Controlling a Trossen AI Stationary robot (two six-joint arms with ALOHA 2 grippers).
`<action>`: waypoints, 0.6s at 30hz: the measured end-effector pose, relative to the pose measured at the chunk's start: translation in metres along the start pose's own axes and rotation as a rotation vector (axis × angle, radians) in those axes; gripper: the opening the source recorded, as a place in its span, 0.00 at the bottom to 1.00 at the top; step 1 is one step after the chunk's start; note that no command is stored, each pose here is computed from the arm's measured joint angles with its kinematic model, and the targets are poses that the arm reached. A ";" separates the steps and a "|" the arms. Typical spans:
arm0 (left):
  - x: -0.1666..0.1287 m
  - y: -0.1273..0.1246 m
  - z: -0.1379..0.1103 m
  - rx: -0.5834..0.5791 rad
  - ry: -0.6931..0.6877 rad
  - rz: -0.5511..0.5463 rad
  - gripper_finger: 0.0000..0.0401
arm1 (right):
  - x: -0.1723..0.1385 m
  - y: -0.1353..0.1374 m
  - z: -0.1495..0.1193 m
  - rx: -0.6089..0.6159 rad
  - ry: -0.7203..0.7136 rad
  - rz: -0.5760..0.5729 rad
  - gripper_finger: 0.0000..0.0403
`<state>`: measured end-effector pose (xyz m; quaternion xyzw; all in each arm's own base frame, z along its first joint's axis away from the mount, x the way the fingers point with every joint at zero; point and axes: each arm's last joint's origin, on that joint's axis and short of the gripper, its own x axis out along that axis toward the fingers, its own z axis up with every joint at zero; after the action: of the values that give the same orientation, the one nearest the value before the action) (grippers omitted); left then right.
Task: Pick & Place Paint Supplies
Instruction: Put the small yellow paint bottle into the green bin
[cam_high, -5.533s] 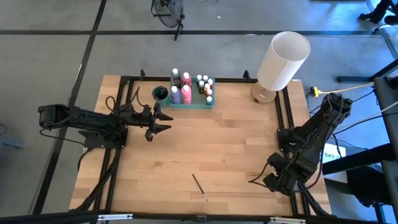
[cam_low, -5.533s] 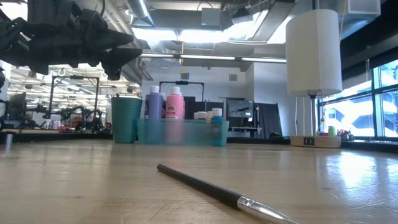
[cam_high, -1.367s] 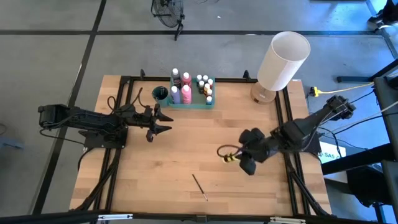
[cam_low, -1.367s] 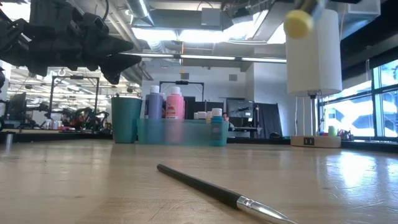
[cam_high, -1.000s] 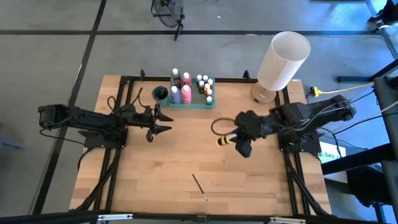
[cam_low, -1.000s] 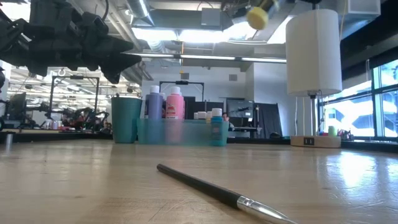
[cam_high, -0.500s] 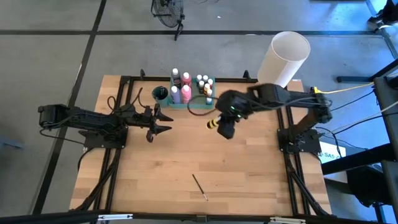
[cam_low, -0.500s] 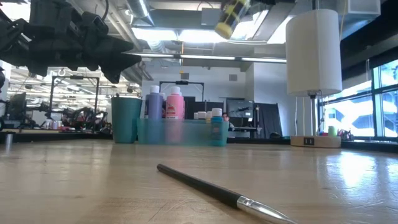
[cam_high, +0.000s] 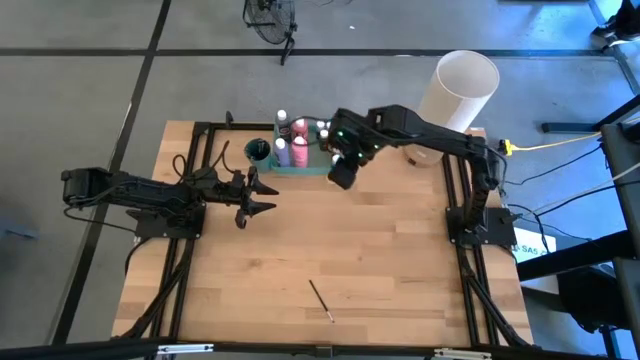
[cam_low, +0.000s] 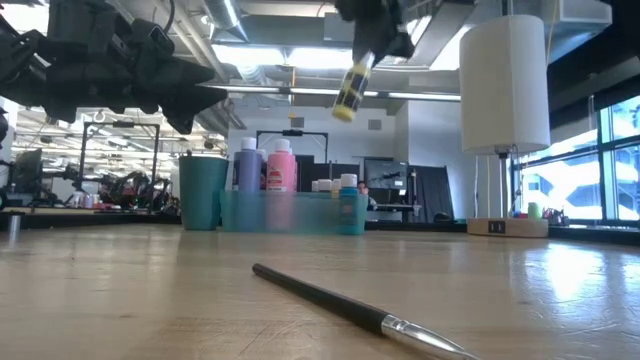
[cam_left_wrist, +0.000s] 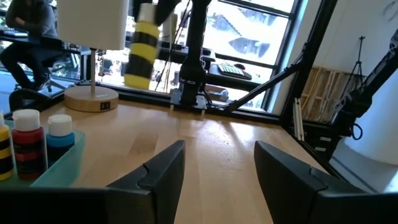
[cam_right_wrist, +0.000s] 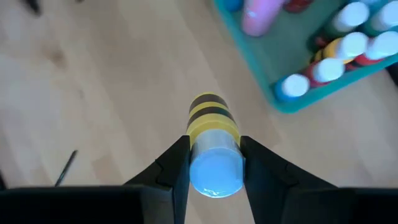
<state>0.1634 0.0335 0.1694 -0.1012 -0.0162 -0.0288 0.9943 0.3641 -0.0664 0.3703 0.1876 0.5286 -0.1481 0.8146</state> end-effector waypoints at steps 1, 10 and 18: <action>0.000 0.000 0.000 0.000 0.000 0.000 0.47 | 0.002 -0.004 0.003 0.006 -0.003 -0.004 0.30; 0.000 0.000 0.001 0.003 -0.009 -0.002 0.47 | 0.021 -0.021 0.024 0.019 -0.078 0.004 0.30; 0.000 0.000 0.000 -0.001 0.002 0.003 0.47 | 0.030 -0.039 0.033 0.047 -0.096 -0.032 0.30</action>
<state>0.1633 0.0338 0.1692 -0.1016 -0.0153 -0.0274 0.9943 0.3860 -0.1171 0.3489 0.1909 0.4883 -0.1822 0.8318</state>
